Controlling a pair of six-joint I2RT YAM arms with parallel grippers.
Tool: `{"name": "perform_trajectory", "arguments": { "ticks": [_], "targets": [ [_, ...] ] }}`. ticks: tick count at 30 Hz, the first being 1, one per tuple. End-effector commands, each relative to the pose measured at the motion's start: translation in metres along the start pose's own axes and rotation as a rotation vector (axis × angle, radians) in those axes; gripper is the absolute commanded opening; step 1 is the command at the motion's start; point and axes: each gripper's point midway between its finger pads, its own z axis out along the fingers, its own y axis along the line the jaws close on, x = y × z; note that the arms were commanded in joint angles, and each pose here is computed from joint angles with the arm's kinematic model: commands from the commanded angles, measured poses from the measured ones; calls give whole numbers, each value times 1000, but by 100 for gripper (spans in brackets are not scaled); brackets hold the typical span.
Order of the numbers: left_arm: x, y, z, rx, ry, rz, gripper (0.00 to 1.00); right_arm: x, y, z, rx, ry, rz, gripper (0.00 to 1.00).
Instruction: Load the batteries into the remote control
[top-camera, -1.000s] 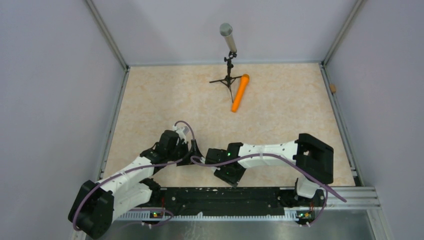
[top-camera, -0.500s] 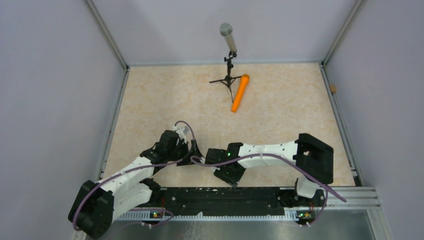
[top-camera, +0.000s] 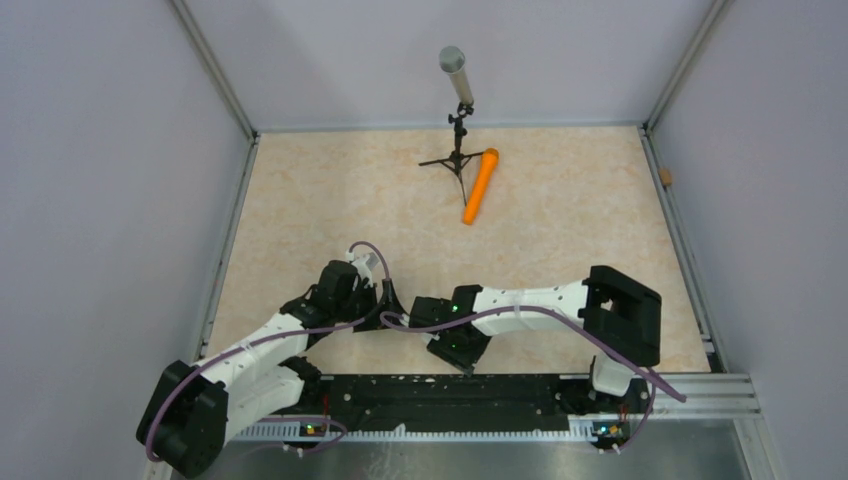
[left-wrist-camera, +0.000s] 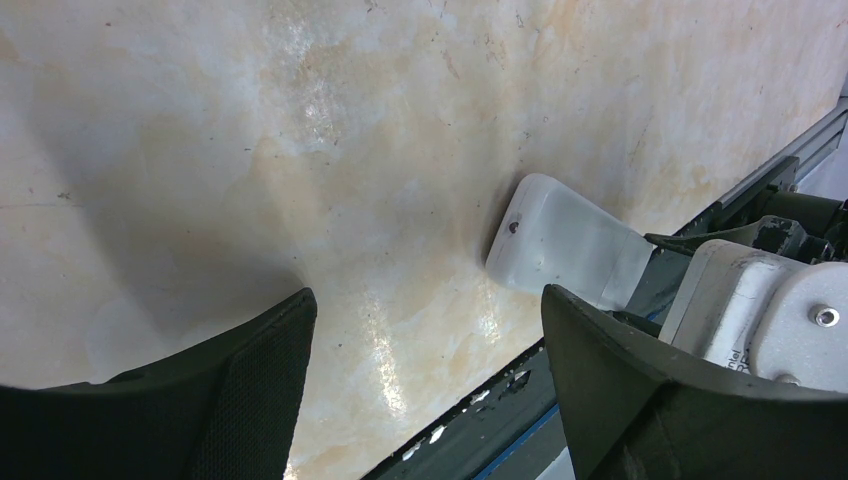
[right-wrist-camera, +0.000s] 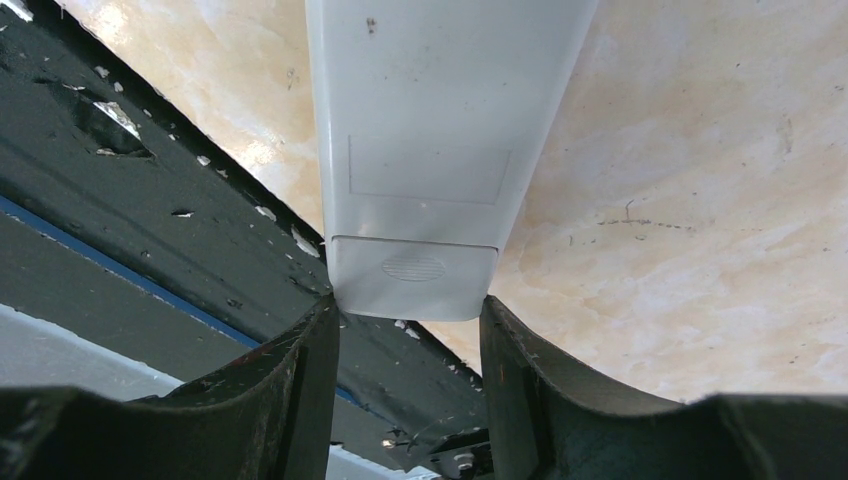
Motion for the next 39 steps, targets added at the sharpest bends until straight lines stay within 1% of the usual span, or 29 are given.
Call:
{"name": "perform_trajectory", "arguments": {
  "ticks": [1, 6, 10, 15, 18, 24, 31, 34, 39],
  "targets": [
    [-1, 0, 1, 16, -9, 12, 83, -19, 1, -4, -10, -54, 30, 11],
    [0, -1, 2, 19, -3, 13, 83, -24, 0, -5, -7, -72, 31, 12],
    [3, -2, 3, 28, 15, 14, 83, -30, 2, -5, -15, -86, 34, 17],
    [5, -2, 3, 34, 28, 13, 83, -35, 5, -5, -26, -103, 37, 29],
    [5, -3, 3, 35, 29, 14, 83, -35, 5, -5, -26, -104, 40, 34],
    [5, -2, 4, 33, 29, 14, 83, -30, 2, -2, -12, -89, 49, 47],
    [4, -3, 3, 34, 27, 13, 83, -32, -2, -7, 13, -116, 75, 62],
    [4, -3, 3, 36, 26, 15, 83, -33, -4, -12, 19, -136, 90, 65],
    [4, -6, 5, 51, 35, 19, 84, -29, -12, -25, 54, -174, 138, 65]
  ]
}}
